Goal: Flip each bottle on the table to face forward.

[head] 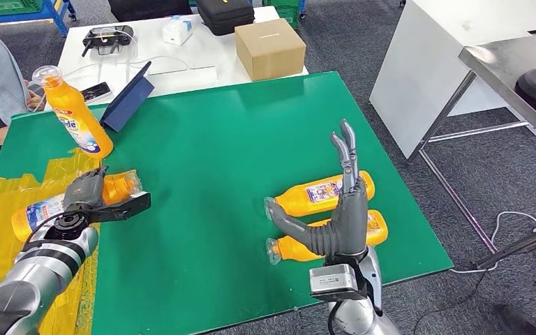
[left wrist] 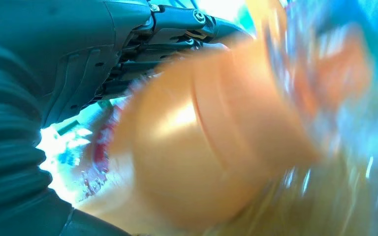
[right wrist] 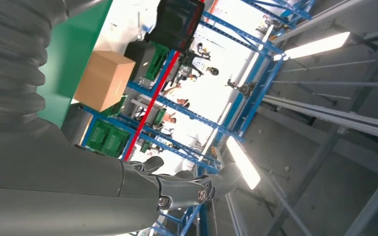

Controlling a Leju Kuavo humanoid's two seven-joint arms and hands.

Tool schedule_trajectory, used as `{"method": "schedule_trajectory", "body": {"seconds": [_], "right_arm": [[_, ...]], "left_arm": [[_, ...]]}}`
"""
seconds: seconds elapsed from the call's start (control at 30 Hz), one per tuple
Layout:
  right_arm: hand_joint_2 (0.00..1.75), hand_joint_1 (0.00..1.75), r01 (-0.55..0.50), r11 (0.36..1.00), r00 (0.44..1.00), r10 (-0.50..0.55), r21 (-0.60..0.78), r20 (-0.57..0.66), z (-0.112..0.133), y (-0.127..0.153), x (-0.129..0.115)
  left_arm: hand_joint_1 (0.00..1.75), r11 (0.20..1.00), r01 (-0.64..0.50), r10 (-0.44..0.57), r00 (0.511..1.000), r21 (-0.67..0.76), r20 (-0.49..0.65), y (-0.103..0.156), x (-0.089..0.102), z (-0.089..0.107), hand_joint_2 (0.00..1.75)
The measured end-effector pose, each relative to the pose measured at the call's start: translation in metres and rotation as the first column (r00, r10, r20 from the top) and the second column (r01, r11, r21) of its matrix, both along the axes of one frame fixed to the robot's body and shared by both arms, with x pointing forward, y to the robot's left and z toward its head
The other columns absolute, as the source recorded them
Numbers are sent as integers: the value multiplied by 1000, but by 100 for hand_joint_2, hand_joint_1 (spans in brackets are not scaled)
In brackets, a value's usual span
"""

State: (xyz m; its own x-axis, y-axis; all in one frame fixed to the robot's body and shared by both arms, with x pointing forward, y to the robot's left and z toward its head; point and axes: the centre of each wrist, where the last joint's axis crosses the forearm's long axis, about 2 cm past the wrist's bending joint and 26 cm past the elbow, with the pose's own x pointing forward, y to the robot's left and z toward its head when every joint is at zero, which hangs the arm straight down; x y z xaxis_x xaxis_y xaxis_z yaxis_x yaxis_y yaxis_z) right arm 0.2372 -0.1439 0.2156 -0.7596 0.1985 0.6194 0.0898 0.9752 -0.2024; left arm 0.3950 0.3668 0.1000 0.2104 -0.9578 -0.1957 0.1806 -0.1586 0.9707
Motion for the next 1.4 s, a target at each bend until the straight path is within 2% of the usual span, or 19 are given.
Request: {"method": "schedule_trajectory", "body": {"seconds": [0.2, 0.27, 0.3, 0.37, 0.43, 0.5, 0.63, 0.73, 0.83, 0.9, 1.07, 1.27, 1.4], "right_arm": [[175, 0, 1, 1000, 1000, -1, -1, 0, 0, 0, 0], [175, 0, 4, 1000, 1000, -4, -5, 0, -2, -1, -1], [175, 0, 12, 1000, 1000, -12, -12, 0, -3, -2, -1], [175, 0, 70, 996, 998, -70, -46, 0, -8, -7, -4], [175, 0, 172, 979, 985, -173, -110, 3, -15, -16, -7], [175, 0, 233, 961, 972, -234, -151, 7, -18, -23, -9], [175, 0, 275, 935, 959, -283, -224, -5, -20, -28, -9], [175, 0, 301, 868, 940, -341, -394, -34, -23, -37, -6], [175, 0, 286, 788, 921, -384, -546, -71, -28, -54, 4], [175, 0, 278, 740, 908, -411, -612, -84, -32, -69, 15], [175, 0, 279, 646, 871, -481, -710, -96, -43, -103, 38], [175, 0, 270, 549, 830, -549, -791, -97, -53, -146, 68], [175, 0, 266, 521, 813, -573, -811, -102, -56, -159, 76]], "left_arm": [[0, 1000, 1, -1, 1000, -2, 8, 0, 0, 0, 175], [0, 1000, 11, -10, 998, -15, 58, -1, -2, 0, 175], [0, 998, 36, -29, 990, -50, 136, -4, -5, 0, 175], [0, 977, 134, -64, 929, -169, 364, -19, -21, 1, 175], [0, 942, 233, -46, 803, -241, 595, -38, -52, 10, 175], [0, 931, 265, -21, 723, -249, 691, -49, -74, 22, 175], [0, 914, 301, -4, 679, -272, 735, -54, -86, 32, 175], [0, 841, 376, 25, 691, -389, 722, -64, -98, 40, 175], [0, 647, 493, 53, 731, -581, 680, -77, -110, 48, 175], [0, 503, 566, 56, 733, -653, 678, -84, -116, 53, 175], [0, 328, 660, 37, 706, -675, 708, -96, -125, 62, 175], [0, 262, 699, 6, 688, -665, 726, -111, -130, 66, 175], [0, 240, 706, 0, 686, -666, 728, -115, -130, 67, 175]]}}
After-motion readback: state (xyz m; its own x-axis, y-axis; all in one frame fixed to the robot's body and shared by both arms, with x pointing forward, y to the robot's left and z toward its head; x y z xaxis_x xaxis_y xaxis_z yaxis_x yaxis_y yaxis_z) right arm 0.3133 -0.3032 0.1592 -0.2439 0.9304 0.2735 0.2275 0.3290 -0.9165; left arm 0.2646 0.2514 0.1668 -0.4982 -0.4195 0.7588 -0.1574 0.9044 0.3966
